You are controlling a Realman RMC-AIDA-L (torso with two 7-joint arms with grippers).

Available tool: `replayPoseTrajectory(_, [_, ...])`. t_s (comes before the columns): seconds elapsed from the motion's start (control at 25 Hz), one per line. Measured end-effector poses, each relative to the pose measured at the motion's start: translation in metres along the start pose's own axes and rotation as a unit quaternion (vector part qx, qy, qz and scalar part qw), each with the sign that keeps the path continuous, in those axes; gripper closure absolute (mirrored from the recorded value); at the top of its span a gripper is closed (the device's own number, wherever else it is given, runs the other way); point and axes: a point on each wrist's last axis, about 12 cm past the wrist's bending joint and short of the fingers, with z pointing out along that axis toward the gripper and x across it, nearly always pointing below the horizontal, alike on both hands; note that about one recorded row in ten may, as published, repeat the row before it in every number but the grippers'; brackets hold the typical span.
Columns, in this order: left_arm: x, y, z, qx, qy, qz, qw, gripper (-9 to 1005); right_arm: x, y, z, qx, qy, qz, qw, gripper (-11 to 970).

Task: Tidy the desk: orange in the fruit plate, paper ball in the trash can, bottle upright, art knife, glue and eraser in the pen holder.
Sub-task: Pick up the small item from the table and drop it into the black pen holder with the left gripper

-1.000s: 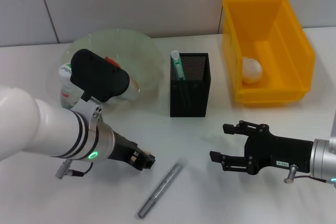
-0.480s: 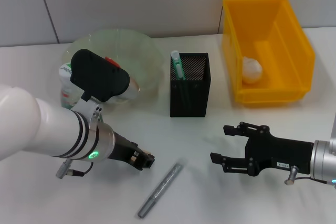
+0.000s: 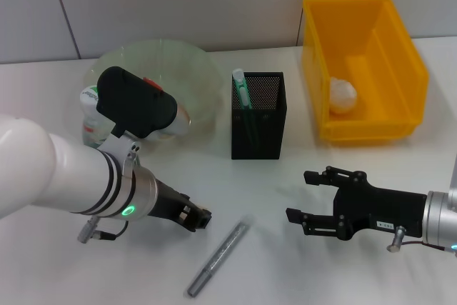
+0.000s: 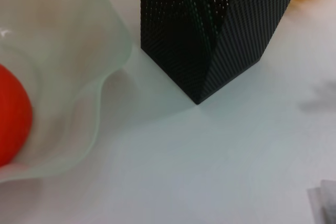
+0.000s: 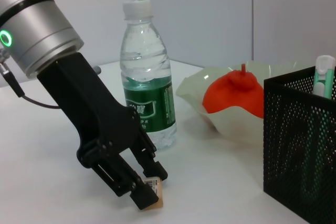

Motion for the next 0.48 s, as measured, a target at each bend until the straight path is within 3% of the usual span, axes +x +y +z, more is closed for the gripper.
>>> replayPoseTrajectory(0.48, [-0.013, -0.009, -0.013, 0.007, -0.035, 0.017, 0.999, 561, 0.001, 0.000, -0.001, 0.003, 0.001, 0.002, 1.000, 145])
